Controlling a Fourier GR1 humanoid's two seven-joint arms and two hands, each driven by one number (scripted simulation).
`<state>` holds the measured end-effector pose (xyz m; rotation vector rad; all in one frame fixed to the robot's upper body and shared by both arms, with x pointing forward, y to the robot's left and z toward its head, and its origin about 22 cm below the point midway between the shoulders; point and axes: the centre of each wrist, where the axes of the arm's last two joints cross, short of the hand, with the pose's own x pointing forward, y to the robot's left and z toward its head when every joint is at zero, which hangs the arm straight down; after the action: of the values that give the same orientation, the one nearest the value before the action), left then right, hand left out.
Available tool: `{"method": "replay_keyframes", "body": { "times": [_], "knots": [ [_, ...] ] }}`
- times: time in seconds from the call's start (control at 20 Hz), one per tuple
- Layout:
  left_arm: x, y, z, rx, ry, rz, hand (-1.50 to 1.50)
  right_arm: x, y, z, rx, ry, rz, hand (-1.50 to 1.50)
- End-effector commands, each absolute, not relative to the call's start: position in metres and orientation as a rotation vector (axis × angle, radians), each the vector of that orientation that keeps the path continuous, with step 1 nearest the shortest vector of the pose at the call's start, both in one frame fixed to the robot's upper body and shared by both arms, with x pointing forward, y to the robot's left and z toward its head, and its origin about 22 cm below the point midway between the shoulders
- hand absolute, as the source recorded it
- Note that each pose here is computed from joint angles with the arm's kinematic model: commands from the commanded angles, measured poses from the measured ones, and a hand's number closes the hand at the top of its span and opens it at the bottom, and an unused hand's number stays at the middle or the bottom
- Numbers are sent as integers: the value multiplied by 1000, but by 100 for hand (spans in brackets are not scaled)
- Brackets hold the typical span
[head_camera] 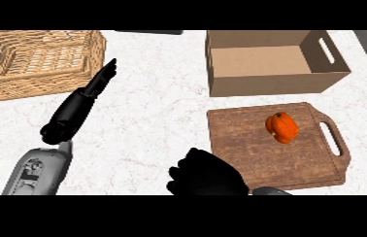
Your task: Pick the sweet potato from the cutting board and place it in the cardboard box
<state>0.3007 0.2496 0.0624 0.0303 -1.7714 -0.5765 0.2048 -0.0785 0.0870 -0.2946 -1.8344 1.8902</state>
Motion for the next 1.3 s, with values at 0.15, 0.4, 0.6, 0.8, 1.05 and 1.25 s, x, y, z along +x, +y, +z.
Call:
{"method": "replay_keyframes", "body": {
  "times": [0.15,0.4,0.6,0.8,1.05,1.25],
  "knots": [
    [299,274,66,107,-1740,-542,0,212,-129,134,-43,-2261,1965,150],
    [295,266,65,115,-1745,-515,0,253,-158,179,-157,-2259,1560,150],
    [287,263,57,89,-1738,-534,0,282,-174,199,-221,-2194,1292,150],
    [302,248,62,114,-1752,-526,0,326,-187,212,-295,-2128,1206,150],
    [301,275,73,99,-1763,-549,0,377,-167,225,-377,-2065,1155,150],
    [283,255,61,62,-1774,-563,0,413,-198,231,-549,-2015,1246,150]
  ]
}}
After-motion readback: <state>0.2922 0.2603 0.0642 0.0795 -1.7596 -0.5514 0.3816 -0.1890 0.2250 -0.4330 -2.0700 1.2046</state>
